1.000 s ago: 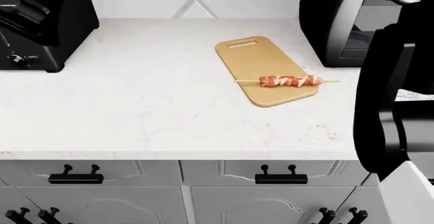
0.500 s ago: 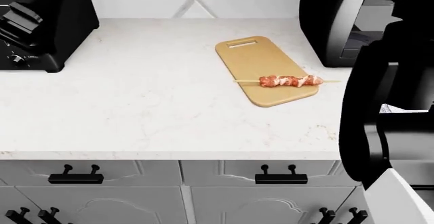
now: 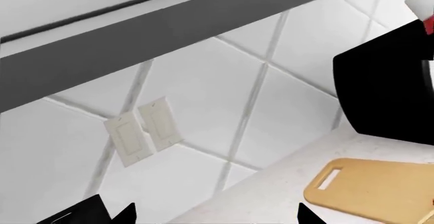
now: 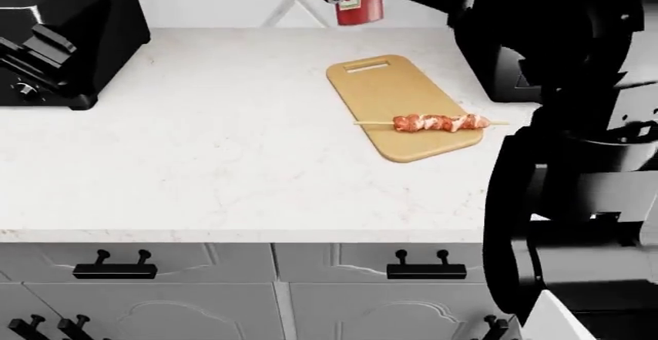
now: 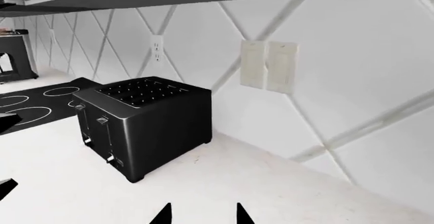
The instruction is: Pick the skewer from the plate and place it on the cutting board. Then pick the condiment bottle from the cabinet and place it next to the cutting board.
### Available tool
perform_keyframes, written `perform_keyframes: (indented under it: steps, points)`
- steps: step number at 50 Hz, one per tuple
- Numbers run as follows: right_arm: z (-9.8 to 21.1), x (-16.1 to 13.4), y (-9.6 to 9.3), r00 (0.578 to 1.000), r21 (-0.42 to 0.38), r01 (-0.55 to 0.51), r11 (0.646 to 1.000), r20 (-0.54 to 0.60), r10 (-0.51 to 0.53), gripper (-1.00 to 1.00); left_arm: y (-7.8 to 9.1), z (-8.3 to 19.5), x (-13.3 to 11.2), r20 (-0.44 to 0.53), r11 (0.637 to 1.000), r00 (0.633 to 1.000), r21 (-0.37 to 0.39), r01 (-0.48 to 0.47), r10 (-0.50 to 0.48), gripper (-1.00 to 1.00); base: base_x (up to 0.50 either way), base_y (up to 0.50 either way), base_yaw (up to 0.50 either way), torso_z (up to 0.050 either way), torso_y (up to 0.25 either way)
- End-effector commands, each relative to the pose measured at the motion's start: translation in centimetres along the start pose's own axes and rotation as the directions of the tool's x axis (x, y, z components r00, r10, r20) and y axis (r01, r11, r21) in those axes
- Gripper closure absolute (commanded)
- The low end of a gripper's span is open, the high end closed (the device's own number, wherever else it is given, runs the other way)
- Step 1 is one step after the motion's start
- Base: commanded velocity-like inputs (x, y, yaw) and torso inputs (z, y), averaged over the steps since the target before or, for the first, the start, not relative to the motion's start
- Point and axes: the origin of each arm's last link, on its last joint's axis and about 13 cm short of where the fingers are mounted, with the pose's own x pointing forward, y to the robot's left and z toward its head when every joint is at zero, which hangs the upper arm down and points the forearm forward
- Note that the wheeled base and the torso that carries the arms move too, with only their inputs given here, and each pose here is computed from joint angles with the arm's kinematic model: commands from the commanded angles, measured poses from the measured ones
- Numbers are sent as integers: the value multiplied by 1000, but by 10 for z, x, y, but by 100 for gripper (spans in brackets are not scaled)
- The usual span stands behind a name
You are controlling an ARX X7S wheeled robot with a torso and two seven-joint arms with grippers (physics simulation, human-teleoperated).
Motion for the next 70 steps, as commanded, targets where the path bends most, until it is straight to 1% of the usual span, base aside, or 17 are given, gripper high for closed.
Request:
perform_keyframes:
  steps: [1, 4, 12, 17, 26, 32, 37, 45, 50, 54, 61, 70]
  points:
    - [-35, 2, 18, 1000, -7, -22, 1000, -1, 22, 100, 6, -13, 3, -2, 1000, 1000, -12, 25, -25, -100, 0, 0, 0, 0, 0]
    - [-43, -2, 24, 1000, -9, -16, 1000, 20, 16, 100, 7, -14, 5, 1, 999, 999, -14, 34, -34, -100, 0, 0, 0, 0, 0]
    - [-64, -7, 39, 994, 23, -33, 999, 105, 30, 100, 5, -8, 6, 14, 998, 998, -7, 57, -57, -100, 0, 0, 0, 0, 0]
    - [-76, -4, 40, 984, 15, -12, 1000, 179, 9, 100, 3, -7, 7, 10, 998, 998, -3, 62, -62, -100, 0, 0, 0, 0, 0]
    - [-96, 2, 38, 970, 31, -12, 999, 245, 4, 100, 2, -11, 10, -2, 998, 998, -1, 68, -68, -100, 0, 0, 0, 2, 0]
    - [-110, 8, 40, 954, 5, -21, 1000, 300, 18, 100, 2, -12, 10, -3, 998, 998, -4, 67, -67, -100, 0, 0, 0, 0, 0]
    - [-118, 12, 41, 951, 1, -22, 1000, 310, 21, 100, 2, -12, 10, -4, 998, 998, -3, 68, -68, -100, 0, 0, 0, 0, 0]
    - [-128, 18, 40, 957, 13, -16, 1000, 291, 11, 100, 2, -8, 7, 0, 997, 997, -1, 72, -72, -100, 0, 0, 0, 0, 0]
    - [-135, 26, 36, 960, -21, 26, 999, 280, -19, 100, 3, -7, 6, 1, 997, 997, -1, 71, -71, -100, 0, 0, 0, 0, 4]
    - [-139, 31, 34, 962, -36, 39, 999, 271, -28, 100, 3, -7, 6, 2, 997, 997, -2, 71, -71, -100, 0, 0, 0, 0, 0]
    - [-144, 40, 30, 965, -53, 62, 997, 257, -46, 100, 4, -8, 4, -2, 998, 998, -2, 66, -66, -100, 0, 0, 0, 0, 0]
    - [-149, 47, 29, 971, -52, 77, 996, 230, -63, 100, 5, -10, 4, -1, 998, 998, -4, 62, -62, -100, 0, 0, 0, 0, 0]
